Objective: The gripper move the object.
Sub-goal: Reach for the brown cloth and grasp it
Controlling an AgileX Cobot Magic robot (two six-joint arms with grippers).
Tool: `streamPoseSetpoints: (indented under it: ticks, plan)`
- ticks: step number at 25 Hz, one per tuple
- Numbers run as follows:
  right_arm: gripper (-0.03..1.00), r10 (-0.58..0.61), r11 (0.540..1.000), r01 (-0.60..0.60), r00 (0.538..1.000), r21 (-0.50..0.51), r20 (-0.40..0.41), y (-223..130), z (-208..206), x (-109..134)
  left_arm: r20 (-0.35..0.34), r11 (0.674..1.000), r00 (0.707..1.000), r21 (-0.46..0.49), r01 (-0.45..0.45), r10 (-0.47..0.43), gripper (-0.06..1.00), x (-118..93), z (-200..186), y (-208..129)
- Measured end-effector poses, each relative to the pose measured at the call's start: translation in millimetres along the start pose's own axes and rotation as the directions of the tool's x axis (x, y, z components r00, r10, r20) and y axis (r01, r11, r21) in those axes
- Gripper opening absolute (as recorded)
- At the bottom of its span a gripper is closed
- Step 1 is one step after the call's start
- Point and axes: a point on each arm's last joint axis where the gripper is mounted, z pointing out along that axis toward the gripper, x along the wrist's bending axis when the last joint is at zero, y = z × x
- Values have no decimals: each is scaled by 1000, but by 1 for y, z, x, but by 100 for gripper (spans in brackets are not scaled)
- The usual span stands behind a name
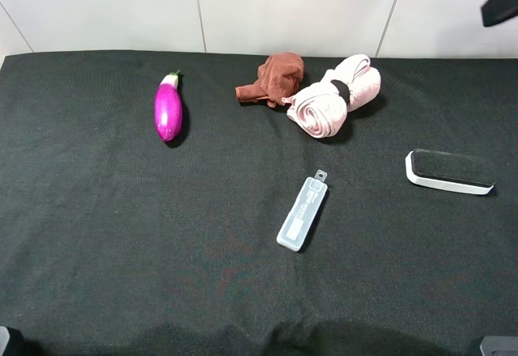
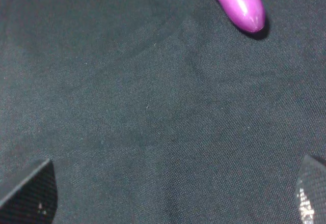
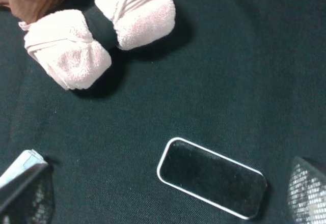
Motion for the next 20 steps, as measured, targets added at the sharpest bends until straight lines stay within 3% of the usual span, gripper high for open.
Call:
streamPoseSetpoints:
  ticks: [11, 20]
  plan:
    - [69, -136, 989, 138, 990, 61, -48, 64, 46, 32, 0, 1000, 1000, 0, 0, 0, 99, 0, 0, 0]
    - [69, -175, 978, 181, 983, 104, -62, 100, 80, 64, 0, 1000, 1000, 0, 0, 0, 99, 0, 0, 0]
